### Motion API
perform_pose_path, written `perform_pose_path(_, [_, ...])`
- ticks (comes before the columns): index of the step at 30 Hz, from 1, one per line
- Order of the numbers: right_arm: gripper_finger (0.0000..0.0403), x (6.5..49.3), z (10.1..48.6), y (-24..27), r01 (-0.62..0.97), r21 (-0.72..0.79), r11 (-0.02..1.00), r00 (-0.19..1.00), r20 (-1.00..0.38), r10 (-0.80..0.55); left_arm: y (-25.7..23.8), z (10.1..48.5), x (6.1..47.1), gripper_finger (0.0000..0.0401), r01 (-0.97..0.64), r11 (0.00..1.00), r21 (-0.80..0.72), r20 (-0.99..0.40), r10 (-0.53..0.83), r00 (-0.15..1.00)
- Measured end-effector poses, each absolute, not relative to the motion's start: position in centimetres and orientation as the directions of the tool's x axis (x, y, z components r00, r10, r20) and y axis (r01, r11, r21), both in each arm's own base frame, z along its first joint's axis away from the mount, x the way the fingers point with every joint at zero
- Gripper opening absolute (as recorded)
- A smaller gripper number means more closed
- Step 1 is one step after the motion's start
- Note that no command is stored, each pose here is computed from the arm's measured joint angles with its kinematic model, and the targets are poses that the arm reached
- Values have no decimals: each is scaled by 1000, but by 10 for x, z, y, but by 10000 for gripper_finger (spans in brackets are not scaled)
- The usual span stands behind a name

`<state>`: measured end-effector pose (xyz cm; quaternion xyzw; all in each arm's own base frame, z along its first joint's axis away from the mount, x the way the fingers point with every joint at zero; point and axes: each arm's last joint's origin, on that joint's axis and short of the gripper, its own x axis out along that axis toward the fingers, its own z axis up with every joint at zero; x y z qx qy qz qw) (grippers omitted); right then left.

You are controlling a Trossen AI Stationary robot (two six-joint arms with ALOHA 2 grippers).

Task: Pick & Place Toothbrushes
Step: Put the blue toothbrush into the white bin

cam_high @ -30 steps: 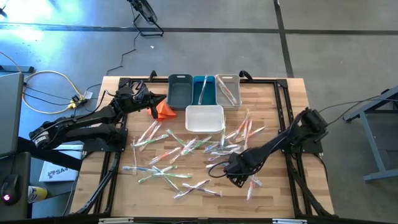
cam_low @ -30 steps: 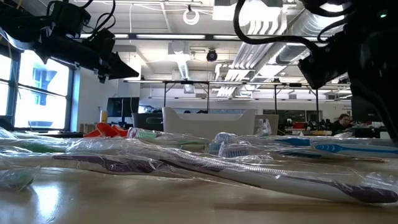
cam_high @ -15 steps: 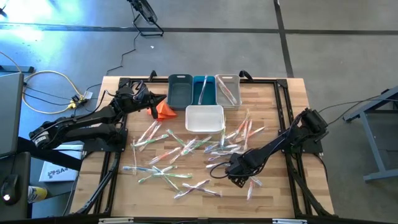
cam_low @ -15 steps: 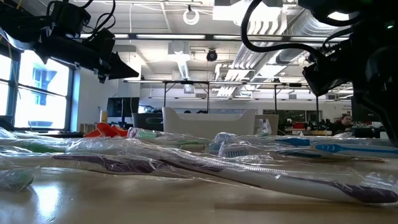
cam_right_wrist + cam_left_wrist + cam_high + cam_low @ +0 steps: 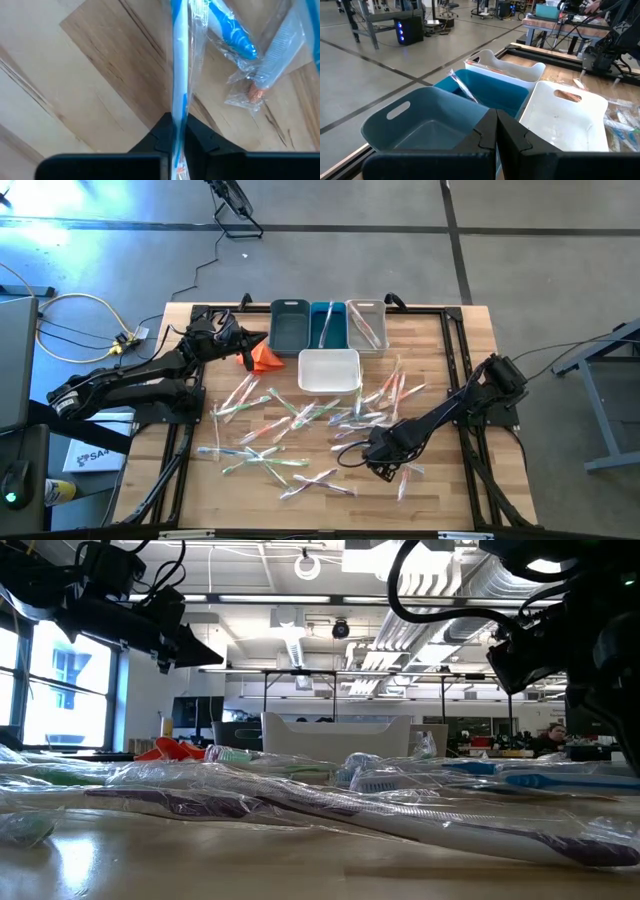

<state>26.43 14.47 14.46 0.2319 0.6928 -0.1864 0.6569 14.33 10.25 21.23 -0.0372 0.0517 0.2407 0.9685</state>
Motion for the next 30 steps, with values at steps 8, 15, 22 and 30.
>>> perform_pose_path(8, [12,262,150,144,549,85,832,-56,-989,138,103,212,143,0,-470,882,-47,-118,462,879])
perform_pose_path(15, [10,256,183,132,558,163,813,20,-983,183,103,212,143,0,-469,882,-47,-118,462,879])
perform_pose_path(22, [10,243,225,105,600,221,769,143,-975,169,103,212,143,0,-469,882,-47,-117,462,879])
perform_pose_path(30, [10,231,260,63,618,242,748,309,-950,53,103,212,143,0,-469,882,-48,-117,462,879])
